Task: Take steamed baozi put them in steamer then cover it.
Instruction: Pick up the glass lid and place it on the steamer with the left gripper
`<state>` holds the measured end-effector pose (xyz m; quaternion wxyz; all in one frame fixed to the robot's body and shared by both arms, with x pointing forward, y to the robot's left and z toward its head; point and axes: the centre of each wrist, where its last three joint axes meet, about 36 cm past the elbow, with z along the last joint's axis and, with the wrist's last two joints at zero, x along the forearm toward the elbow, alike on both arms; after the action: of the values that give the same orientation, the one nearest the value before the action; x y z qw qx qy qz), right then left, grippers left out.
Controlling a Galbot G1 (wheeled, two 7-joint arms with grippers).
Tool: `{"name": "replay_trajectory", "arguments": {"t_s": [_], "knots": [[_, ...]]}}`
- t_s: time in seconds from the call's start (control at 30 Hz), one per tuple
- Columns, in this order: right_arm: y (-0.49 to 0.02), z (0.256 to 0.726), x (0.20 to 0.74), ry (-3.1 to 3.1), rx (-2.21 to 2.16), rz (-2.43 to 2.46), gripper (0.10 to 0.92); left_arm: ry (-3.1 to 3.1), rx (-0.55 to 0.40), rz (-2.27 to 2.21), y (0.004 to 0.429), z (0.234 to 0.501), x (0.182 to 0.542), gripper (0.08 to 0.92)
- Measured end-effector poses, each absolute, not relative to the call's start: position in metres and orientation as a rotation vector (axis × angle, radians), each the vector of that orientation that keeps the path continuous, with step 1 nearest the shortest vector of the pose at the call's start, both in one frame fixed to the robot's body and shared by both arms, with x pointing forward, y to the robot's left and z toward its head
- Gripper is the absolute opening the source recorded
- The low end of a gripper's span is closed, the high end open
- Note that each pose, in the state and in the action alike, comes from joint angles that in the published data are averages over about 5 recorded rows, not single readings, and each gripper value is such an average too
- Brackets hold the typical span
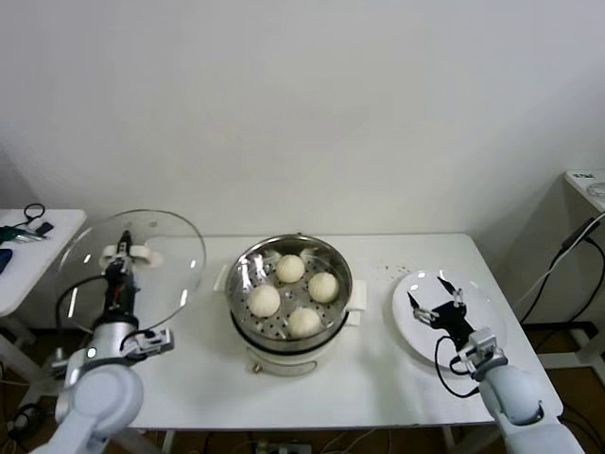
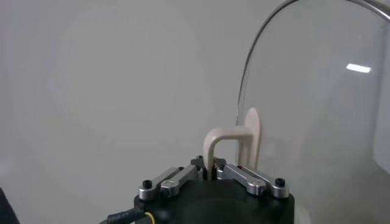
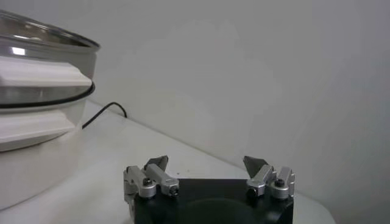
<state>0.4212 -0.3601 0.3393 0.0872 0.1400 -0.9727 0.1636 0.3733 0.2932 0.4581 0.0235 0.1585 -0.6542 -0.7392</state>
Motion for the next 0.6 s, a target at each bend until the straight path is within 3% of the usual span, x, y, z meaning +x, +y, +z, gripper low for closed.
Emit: {"name": "replay_trajectory", "arguments": {"t_s": [0.6], "knots": [[-0.341,0.321,0.437,-2.909,0.409,0.466,0.823,-2.170,0.229,-2.258,0.173,0.471,0.379,0.151]]}}
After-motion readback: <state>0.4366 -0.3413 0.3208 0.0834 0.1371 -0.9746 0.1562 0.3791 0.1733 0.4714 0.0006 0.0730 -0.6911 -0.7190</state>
